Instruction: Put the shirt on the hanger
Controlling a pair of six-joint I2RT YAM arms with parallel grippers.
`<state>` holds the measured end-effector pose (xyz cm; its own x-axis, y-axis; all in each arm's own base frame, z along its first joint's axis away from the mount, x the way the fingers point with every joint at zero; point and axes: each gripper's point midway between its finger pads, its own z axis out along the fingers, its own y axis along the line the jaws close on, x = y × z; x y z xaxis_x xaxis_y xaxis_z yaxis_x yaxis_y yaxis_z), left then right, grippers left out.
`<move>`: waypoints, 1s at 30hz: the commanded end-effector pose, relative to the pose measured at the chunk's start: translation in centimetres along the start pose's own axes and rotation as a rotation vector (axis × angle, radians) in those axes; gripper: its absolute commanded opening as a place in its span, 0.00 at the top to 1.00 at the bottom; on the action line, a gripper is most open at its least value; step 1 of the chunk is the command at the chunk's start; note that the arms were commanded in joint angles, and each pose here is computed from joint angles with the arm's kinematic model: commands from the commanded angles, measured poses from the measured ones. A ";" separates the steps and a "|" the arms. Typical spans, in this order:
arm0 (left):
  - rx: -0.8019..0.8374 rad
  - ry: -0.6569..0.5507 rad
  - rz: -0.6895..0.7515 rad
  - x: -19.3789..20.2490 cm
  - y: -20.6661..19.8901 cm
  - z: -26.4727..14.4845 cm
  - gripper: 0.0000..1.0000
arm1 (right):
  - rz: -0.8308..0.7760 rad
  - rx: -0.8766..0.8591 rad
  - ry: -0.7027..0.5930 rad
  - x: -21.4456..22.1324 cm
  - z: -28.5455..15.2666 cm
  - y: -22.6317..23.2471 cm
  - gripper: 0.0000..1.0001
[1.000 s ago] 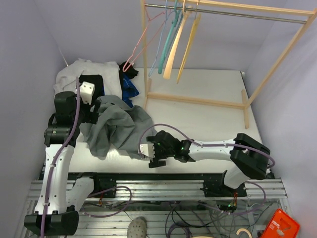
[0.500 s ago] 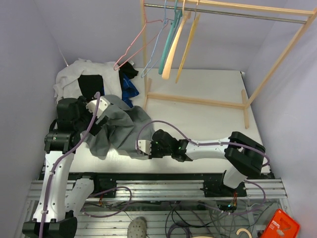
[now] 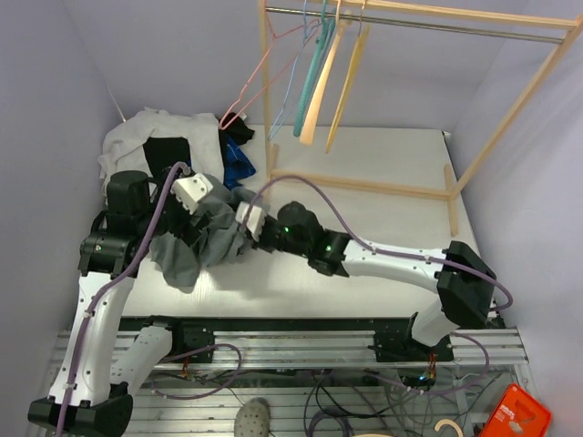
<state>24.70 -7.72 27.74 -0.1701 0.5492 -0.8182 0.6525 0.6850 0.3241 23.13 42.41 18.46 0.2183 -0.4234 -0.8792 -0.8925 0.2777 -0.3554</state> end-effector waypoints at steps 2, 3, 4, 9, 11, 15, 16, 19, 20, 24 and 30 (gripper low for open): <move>0.157 -0.145 0.018 -4.3 -2.6 -1.2 0.02 | 0.119 0.131 -0.125 -6.6 1.5 -4.7 1.00; 0.174 -0.146 0.021 -4.2 -3.1 -1.3 0.02 | 0.130 0.152 -0.138 -7.1 1.7 -5.3 1.00; 0.188 -0.140 0.022 -3.9 -3.4 -1.3 0.02 | 0.139 0.173 -0.153 -7.7 1.8 -5.9 1.00; 0.134 -0.131 0.031 -2.9 -2.9 -0.4 0.02 | 0.159 0.190 -0.209 -9.2 2.2 -6.7 1.00; 0.135 -0.144 0.005 -3.3 -2.8 -0.1 0.02 | 0.169 0.184 -0.218 -9.6 2.5 -6.7 1.00; 0.173 -0.162 -0.064 -3.8 -3.4 0.3 0.02 | 0.172 0.184 -0.243 -10.3 2.5 -6.8 1.00; 0.189 -0.164 -0.071 -3.8 -3.7 0.3 0.02 | 0.169 0.191 -0.244 -10.4 2.5 -7.0 1.00; 0.203 -0.148 -0.109 -3.0 -4.2 0.6 0.02 | 0.161 0.203 -0.249 -10.6 2.4 -7.3 1.00; 0.189 -0.143 -0.116 -2.8 -4.1 0.9 0.02 | 0.160 0.206 -0.255 -10.8 2.4 -7.4 1.00; 0.117 -0.111 -0.167 -1.9 -3.0 1.6 0.02 | 0.158 0.226 -0.257 -11.1 2.4 -7.9 1.00; -0.049 -0.060 -0.332 -1.4 -0.3 3.1 0.02 | 0.176 0.292 -0.253 -11.5 2.9 -9.5 1.00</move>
<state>24.45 -11.12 26.64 -0.2667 0.3681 -0.8907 0.6776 0.7289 0.0984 28.39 46.70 28.18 0.1694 -0.1939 -0.9663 -0.8288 0.5025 -0.2462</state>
